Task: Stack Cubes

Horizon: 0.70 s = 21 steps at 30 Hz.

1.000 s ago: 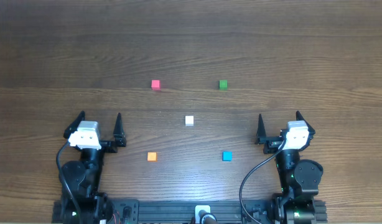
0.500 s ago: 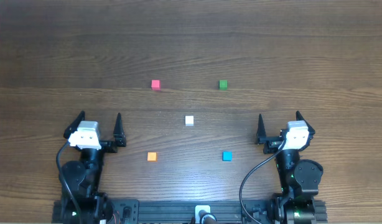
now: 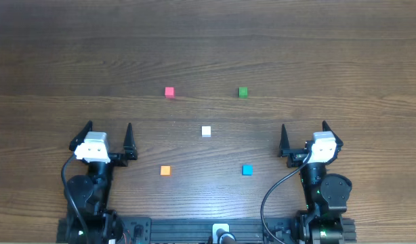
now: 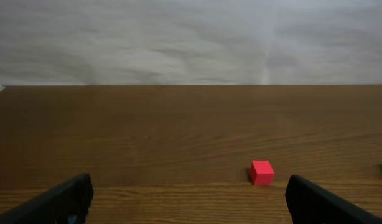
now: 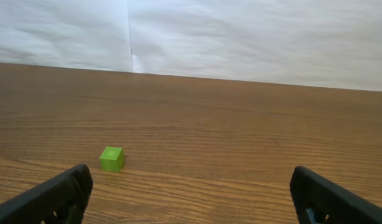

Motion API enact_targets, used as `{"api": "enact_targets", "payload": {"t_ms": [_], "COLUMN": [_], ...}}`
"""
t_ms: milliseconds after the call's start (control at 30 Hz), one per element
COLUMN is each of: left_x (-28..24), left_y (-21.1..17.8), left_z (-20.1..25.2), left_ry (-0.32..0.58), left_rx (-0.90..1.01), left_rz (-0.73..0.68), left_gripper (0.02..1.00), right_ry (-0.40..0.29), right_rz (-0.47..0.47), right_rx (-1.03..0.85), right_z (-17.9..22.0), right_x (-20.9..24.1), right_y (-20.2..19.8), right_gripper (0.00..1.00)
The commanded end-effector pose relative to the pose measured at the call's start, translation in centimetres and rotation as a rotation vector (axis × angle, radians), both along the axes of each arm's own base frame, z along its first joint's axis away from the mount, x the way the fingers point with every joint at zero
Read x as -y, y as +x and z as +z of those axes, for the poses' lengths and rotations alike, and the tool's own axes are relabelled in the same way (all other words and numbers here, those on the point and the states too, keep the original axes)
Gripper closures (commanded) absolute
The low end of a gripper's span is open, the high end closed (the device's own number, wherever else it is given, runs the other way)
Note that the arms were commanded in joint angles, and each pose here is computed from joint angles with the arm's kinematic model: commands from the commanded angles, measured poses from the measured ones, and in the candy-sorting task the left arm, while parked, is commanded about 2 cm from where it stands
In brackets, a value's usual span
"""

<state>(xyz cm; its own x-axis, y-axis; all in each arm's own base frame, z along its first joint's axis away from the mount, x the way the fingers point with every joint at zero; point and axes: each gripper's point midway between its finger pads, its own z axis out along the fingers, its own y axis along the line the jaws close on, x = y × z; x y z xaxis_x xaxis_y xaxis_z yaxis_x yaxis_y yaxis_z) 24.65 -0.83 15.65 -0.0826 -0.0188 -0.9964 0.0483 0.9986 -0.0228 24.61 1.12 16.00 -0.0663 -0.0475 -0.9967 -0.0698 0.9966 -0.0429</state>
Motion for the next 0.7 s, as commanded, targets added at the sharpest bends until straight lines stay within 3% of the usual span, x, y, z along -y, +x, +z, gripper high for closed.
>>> {"api": "enact_targets", "payload": {"t_ms": [33, 467, 700], "left_x": [0.0, 0.0, 0.6], "left_y": [0.0, 0.0, 1.4], "left_z": [-0.1, -0.5, 0.7], "left_ry": [0.01, 0.001, -0.168], "left_rx": [0.002, -0.016, -0.121], "left_rz": [-0.003, -0.002, -0.011], "left_gripper": [0.018, 0.018, 0.058], "right_ry": [0.01, 0.01, 0.01], "right_rz": [0.014, 0.014, 0.014], "right_rx": [0.0, 0.0, -0.001], "right_z": [-0.2, -0.2, -0.2], "right_x": [-0.3, -0.3, -0.3], "right_y": [0.0, 0.0, 0.0], "right_gripper": [0.009, 0.009, 0.009]}}
